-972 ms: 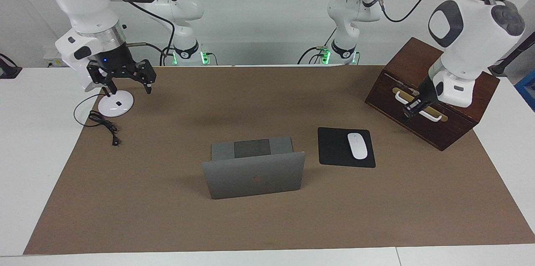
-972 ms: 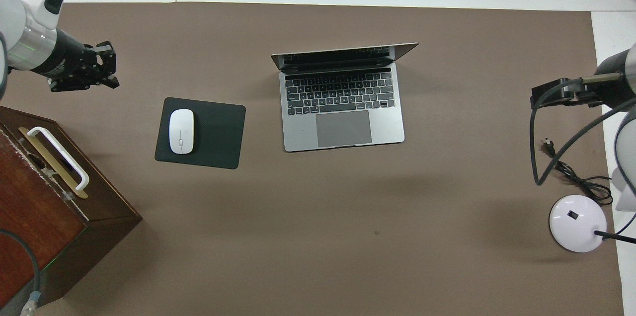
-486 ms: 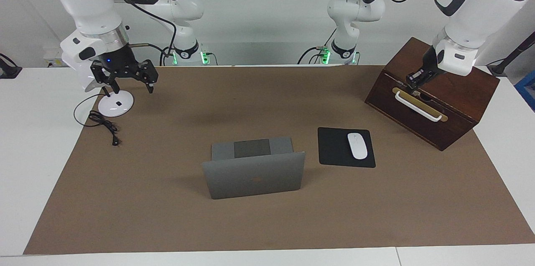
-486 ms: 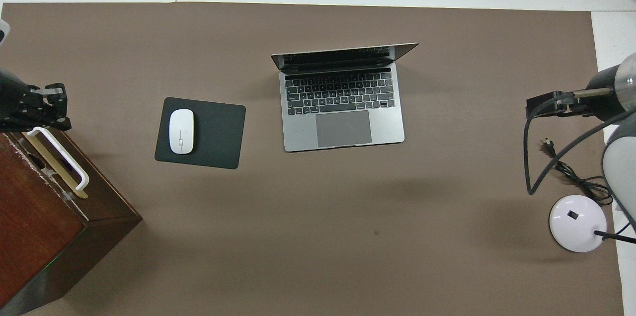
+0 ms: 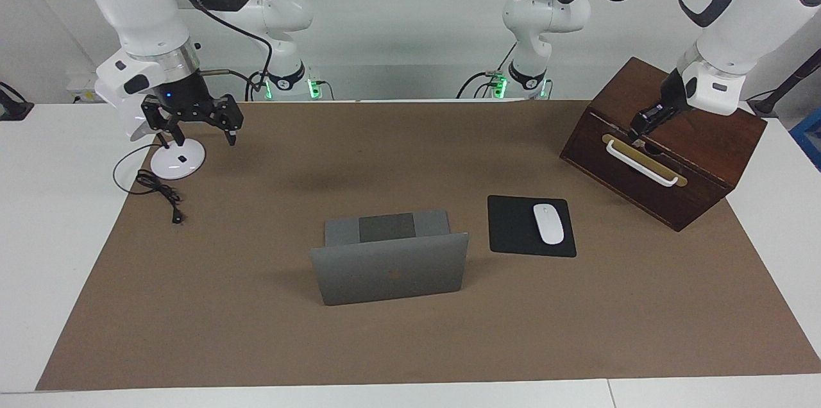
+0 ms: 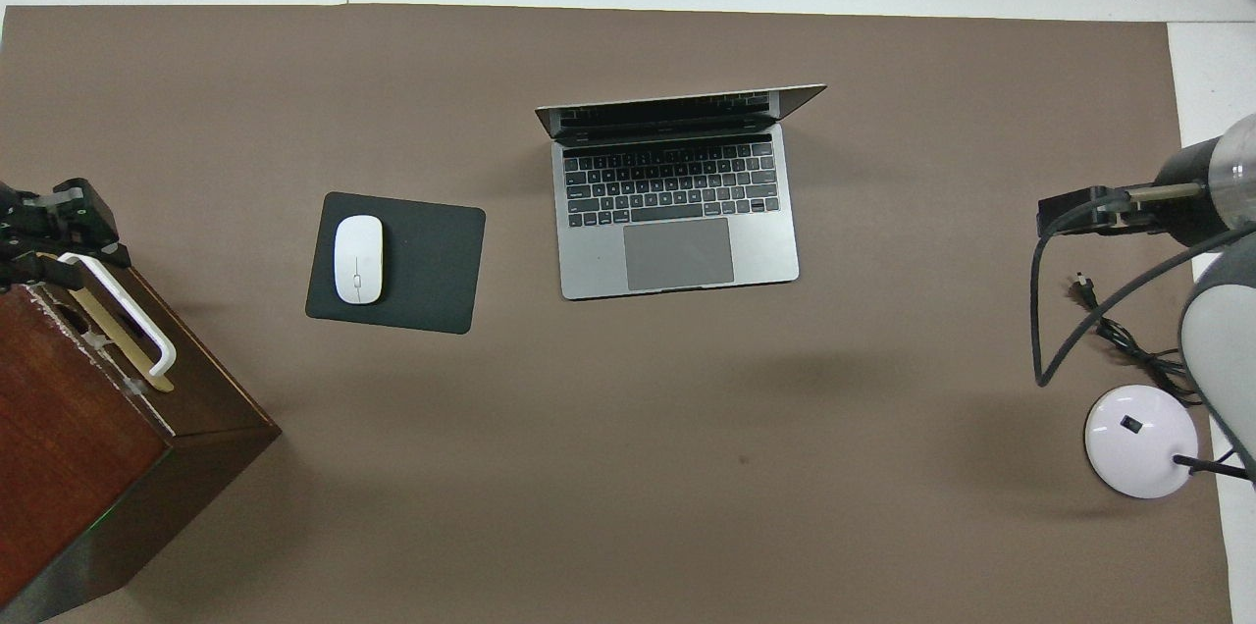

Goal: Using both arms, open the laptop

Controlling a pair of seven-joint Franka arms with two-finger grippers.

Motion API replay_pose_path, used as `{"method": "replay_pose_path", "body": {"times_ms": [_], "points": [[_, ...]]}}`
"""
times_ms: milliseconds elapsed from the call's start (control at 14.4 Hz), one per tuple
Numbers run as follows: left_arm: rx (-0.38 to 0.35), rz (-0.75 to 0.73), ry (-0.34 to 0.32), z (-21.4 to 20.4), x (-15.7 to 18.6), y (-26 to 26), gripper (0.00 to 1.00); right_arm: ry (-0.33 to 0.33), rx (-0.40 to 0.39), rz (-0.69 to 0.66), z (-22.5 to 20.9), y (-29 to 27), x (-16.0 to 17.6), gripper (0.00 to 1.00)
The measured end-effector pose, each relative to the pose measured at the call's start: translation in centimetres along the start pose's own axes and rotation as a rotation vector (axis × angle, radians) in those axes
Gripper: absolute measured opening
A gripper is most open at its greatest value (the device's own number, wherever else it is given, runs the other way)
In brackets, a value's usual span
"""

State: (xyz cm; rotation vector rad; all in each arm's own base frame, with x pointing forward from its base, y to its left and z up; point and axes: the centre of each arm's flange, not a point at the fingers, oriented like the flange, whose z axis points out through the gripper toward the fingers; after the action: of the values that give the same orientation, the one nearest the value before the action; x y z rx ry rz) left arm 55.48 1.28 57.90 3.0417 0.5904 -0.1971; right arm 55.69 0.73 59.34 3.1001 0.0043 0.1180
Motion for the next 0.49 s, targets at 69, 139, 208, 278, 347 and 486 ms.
{"method": "replay_pose_path", "body": {"times_ms": [69, 139, 208, 278, 347, 486], "points": [[-0.001, 0.002, 0.003, 0.0, 0.0, 0.2, 0.63, 0.008, 0.001, 0.002, -0.2, 0.1, 0.0, 1.0], [-0.002, 0.008, 0.008, -0.1, -0.1, 0.4, 0.73, 0.029, 0.013, 0.004, -0.5, 0.0, 0.2, 1.0], [-0.005, 0.016, 0.017, -0.1, -0.2, 0.9, 0.84, 0.058, 0.039, 0.01, -0.9, -0.2, 0.5, 1.0], [-0.011, 0.028, 0.035, -0.3, -0.2, 1.6, 0.96, 0.087, 0.061, 0.015, -1.5, -0.4, 0.7, 1.0], [-0.019, 0.045, 0.059, -0.5, -0.4, 2.6, 1.0, 0.105, 0.072, 0.018, -2.2, -0.4, 0.9, 1.0], [-0.022, 0.072, 0.073, -0.5, -0.7, 3.7, 1.0, 0.128, 0.076, 0.018, -3.5, -0.4, 1.0, 1.0]]}}
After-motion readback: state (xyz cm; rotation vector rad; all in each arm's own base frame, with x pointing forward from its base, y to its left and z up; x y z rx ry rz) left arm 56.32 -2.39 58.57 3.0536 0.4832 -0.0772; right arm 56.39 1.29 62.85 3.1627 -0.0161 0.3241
